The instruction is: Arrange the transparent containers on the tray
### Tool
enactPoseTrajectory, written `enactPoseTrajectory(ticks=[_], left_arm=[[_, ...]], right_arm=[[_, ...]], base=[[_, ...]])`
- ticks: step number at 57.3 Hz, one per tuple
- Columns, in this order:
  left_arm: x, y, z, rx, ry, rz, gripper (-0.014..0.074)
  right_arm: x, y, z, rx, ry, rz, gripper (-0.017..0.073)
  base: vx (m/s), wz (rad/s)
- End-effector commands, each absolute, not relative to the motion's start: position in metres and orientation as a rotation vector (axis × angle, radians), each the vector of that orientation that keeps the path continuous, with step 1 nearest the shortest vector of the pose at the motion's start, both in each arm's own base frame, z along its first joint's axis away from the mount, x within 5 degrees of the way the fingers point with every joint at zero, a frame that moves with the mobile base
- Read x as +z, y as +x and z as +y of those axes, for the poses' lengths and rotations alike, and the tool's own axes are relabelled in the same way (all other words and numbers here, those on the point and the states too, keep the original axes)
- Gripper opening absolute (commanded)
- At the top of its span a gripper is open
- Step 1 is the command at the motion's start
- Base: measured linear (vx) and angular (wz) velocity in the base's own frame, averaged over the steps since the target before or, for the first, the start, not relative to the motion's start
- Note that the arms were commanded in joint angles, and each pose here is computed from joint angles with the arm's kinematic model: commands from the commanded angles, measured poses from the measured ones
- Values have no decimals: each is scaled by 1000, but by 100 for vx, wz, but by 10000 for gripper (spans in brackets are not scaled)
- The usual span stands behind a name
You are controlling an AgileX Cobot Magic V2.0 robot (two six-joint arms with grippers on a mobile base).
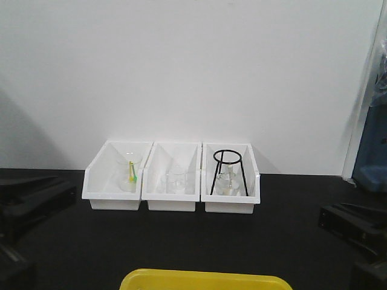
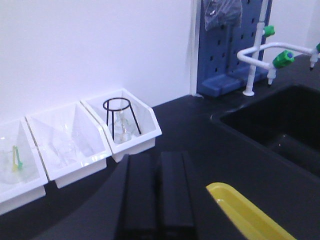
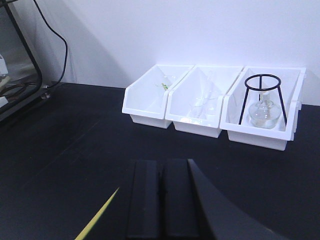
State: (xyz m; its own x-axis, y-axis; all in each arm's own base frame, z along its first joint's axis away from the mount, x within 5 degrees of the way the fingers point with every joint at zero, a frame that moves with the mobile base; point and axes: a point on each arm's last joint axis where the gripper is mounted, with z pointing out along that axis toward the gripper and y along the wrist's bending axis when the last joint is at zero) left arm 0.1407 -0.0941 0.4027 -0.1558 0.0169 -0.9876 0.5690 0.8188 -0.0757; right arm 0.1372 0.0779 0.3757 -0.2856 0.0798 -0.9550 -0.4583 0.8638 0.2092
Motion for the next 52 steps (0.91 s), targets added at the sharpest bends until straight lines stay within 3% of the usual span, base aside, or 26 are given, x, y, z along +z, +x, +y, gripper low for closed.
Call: enactPoseTrajectory(ticks=[1, 41, 52], left_arm=[[425, 131, -86, -526, 423, 1547, -10], [425, 123, -80, -465, 466, 1535, -9], [384, 103, -60, -421, 397, 1422, -8]], right_arm=[[393, 135, 75, 542, -269, 1679, -12], [394, 134, 74, 542, -268, 1674, -13], [394, 134, 74, 542, -268, 1674, -13]], base=[[0, 0], [0, 0], [0, 0]])
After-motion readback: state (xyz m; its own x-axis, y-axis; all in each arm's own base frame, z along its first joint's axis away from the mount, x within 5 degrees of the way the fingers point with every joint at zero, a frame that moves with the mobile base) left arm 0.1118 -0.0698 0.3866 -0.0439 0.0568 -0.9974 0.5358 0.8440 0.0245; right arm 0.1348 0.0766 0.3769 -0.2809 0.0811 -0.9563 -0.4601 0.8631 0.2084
